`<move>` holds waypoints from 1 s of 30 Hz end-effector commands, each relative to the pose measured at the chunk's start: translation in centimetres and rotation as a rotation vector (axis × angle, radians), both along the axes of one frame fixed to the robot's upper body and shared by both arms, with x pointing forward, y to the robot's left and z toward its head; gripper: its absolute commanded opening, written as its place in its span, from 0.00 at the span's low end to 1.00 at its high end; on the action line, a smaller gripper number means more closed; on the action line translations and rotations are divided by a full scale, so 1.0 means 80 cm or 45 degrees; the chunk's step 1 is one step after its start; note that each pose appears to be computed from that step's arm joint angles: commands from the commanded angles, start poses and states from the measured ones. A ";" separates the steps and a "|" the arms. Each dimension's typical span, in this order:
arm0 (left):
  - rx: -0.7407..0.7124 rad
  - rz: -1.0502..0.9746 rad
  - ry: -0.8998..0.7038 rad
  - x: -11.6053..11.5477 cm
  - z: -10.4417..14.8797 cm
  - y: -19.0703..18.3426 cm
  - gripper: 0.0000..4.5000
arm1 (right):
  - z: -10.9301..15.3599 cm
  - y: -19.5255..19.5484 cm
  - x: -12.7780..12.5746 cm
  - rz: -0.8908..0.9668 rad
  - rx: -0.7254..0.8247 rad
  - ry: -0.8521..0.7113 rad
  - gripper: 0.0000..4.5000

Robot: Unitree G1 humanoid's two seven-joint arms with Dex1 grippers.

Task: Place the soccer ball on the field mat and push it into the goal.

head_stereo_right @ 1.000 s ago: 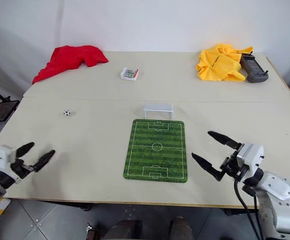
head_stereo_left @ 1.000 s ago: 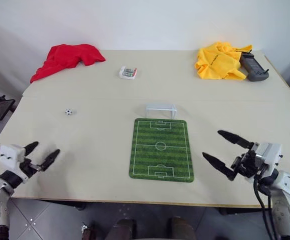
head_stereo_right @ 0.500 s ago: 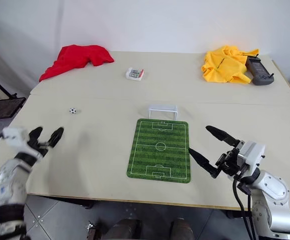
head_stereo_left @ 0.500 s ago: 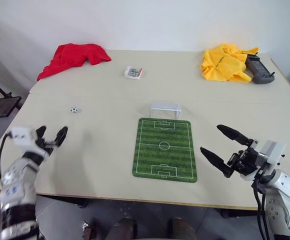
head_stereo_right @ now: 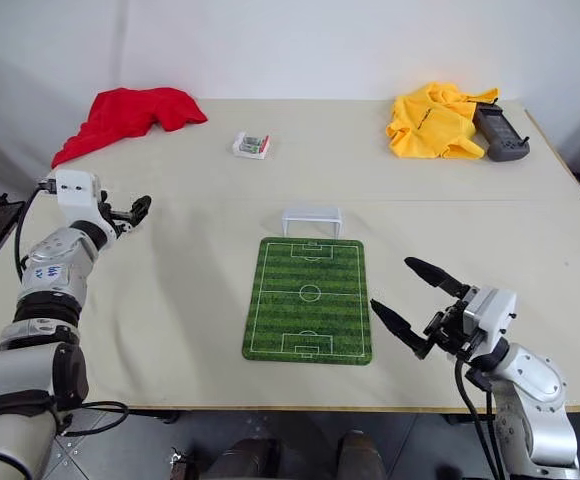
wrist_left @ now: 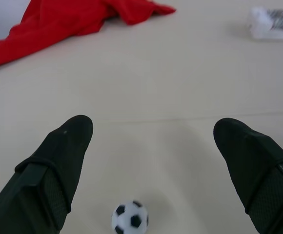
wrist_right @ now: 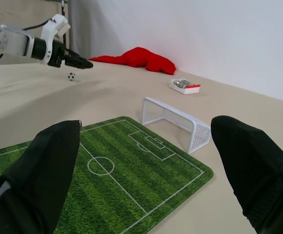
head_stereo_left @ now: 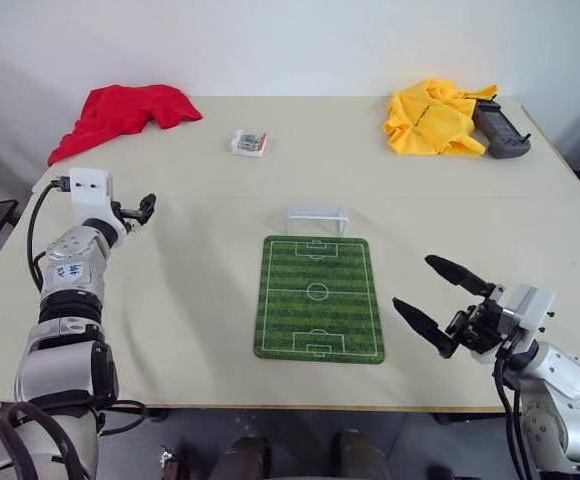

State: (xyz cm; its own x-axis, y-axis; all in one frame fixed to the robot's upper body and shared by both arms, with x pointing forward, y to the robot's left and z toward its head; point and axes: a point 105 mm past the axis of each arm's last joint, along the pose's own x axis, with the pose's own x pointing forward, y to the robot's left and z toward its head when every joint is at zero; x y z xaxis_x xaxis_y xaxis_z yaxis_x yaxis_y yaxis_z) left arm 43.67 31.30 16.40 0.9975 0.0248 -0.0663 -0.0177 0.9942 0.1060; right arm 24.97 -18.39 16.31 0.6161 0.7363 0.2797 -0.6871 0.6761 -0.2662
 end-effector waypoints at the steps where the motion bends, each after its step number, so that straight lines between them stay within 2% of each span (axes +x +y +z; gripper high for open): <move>1: 0.043 0.008 -0.005 0.004 0.009 0.002 1.00 | 0.013 0.003 -0.007 -0.004 0.005 -0.071 1.00; 11: -0.037 0.058 0.073 0.007 -0.014 -0.003 1.00 | 0.012 -0.001 -0.007 -0.038 0.014 -0.073 1.00; 14: -0.052 0.096 0.090 0.005 -0.020 0.002 0.87 | 0.011 -0.002 -0.007 -0.045 0.018 -0.073 1.00; 24: -0.065 0.113 0.126 -0.002 -0.038 0.008 0.20 | 0.009 -0.007 -0.009 -0.075 0.029 -0.078 1.00; 28: -0.084 0.085 0.088 -0.005 -0.035 0.010 0.19 | 0.011 -0.008 -0.009 -0.080 0.027 -0.084 1.00; 30: -0.098 0.018 0.006 -0.005 -0.021 0.006 0.19 | 0.014 -0.011 -0.008 -0.091 0.019 -0.099 1.00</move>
